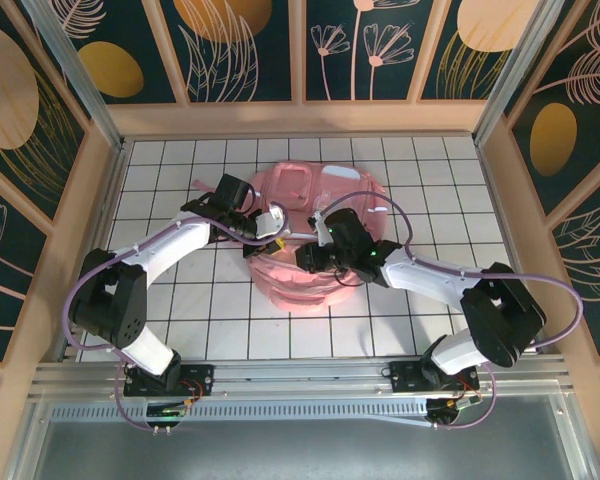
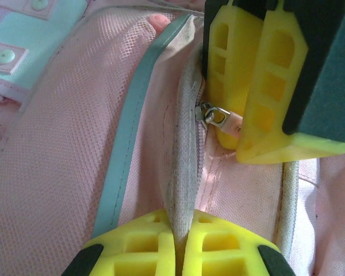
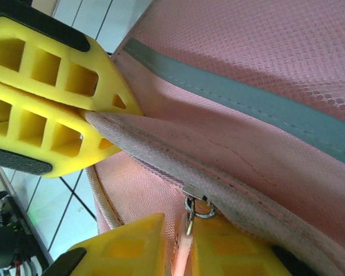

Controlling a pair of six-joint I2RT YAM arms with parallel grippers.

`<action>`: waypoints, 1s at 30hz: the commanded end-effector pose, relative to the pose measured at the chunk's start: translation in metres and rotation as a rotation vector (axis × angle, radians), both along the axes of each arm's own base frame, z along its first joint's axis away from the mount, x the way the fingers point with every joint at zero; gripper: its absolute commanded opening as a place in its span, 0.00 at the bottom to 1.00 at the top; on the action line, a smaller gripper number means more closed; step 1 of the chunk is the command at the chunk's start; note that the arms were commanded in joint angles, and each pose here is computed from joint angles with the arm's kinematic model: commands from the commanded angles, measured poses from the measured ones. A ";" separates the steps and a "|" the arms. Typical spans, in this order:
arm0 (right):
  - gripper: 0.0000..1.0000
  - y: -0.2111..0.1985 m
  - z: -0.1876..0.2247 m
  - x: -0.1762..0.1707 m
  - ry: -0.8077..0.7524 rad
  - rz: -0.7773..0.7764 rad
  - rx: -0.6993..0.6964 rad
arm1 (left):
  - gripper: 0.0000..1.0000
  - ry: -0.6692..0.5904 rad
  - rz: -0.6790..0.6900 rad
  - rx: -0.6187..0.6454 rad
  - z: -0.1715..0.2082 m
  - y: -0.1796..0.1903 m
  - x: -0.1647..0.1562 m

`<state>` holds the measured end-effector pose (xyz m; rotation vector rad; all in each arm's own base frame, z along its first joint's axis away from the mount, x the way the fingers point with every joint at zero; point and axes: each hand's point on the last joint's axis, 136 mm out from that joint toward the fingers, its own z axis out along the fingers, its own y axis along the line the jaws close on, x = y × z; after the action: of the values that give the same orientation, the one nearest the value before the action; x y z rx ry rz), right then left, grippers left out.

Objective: Pack books, pencil case, and school supplies into a backpack

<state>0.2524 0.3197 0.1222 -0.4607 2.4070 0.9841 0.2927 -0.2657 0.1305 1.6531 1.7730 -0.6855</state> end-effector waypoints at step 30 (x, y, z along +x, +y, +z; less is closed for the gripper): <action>0.00 -0.181 -0.034 0.032 0.141 -0.554 -0.269 | 0.00 -0.280 -0.009 0.089 -0.001 0.034 0.023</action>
<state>0.2849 0.1918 0.1151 0.0967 2.5310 0.6907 0.3100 -0.2590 0.1374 1.6866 1.5910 -0.4637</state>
